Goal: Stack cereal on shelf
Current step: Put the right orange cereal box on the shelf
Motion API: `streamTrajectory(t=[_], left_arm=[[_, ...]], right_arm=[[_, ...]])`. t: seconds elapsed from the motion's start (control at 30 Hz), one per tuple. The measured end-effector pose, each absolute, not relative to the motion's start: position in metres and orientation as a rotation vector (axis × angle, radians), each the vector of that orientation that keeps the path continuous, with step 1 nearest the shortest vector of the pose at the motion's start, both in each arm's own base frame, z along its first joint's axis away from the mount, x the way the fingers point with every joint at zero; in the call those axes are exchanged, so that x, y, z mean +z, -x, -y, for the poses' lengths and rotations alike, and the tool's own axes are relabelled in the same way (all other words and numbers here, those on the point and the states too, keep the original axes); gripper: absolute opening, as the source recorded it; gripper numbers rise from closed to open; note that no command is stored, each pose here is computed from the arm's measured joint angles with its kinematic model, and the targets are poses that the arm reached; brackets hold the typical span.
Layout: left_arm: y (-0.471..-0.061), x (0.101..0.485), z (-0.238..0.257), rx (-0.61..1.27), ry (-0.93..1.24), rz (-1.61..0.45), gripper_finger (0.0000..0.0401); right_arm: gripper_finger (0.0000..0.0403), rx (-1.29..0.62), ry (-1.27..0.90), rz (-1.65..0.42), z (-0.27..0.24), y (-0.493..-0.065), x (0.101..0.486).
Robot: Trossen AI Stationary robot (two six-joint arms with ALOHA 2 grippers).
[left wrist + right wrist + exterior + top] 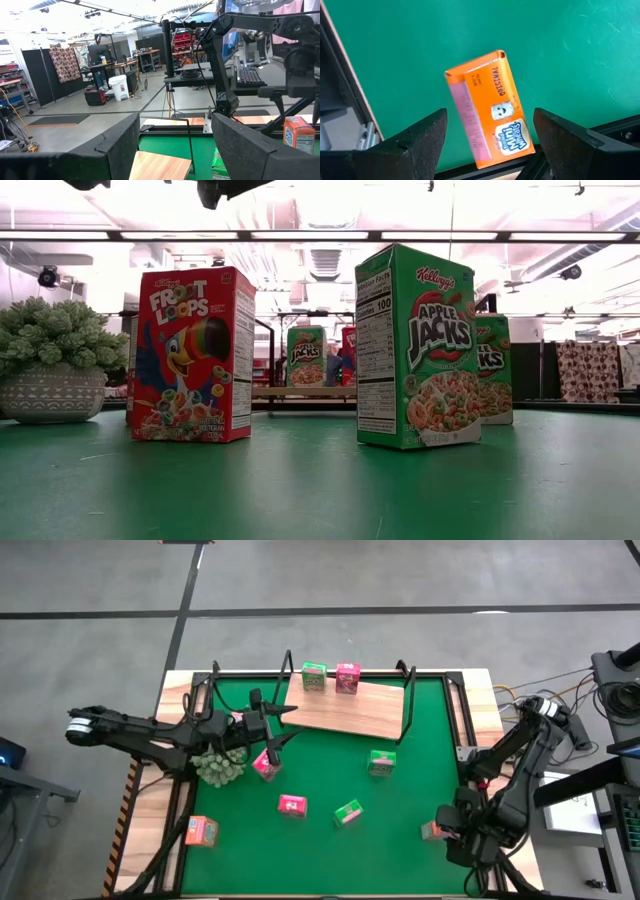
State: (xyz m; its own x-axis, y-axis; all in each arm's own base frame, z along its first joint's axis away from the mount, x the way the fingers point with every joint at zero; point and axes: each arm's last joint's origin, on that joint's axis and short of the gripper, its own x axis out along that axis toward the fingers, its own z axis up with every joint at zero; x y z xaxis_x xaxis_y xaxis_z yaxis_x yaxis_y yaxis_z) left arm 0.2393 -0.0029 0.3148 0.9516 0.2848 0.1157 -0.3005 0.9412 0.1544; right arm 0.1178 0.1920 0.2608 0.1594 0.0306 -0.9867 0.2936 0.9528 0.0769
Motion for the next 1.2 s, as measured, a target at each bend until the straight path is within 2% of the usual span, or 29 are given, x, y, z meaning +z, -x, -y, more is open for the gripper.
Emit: streamTrajectory(t=[0.3,0.6,1.2], left_arm=[[-0.239,0.315,0.003,0.299,-0.168,0.093,0.0231],[-0.239,0.315,0.003,0.298,-0.164,0.092,0.0231],[-0.240,0.311,0.003,0.293,-0.151,0.063,0.0231]], right_arm=[[0.0282,-0.184,-0.240,-1.412,-0.190,-0.117,0.253],[0.0246,-0.168,-0.260,-1.401,-0.192,-0.118,0.240],[0.0184,-0.175,-0.270,-1.399,-0.192,-0.118,0.239]])
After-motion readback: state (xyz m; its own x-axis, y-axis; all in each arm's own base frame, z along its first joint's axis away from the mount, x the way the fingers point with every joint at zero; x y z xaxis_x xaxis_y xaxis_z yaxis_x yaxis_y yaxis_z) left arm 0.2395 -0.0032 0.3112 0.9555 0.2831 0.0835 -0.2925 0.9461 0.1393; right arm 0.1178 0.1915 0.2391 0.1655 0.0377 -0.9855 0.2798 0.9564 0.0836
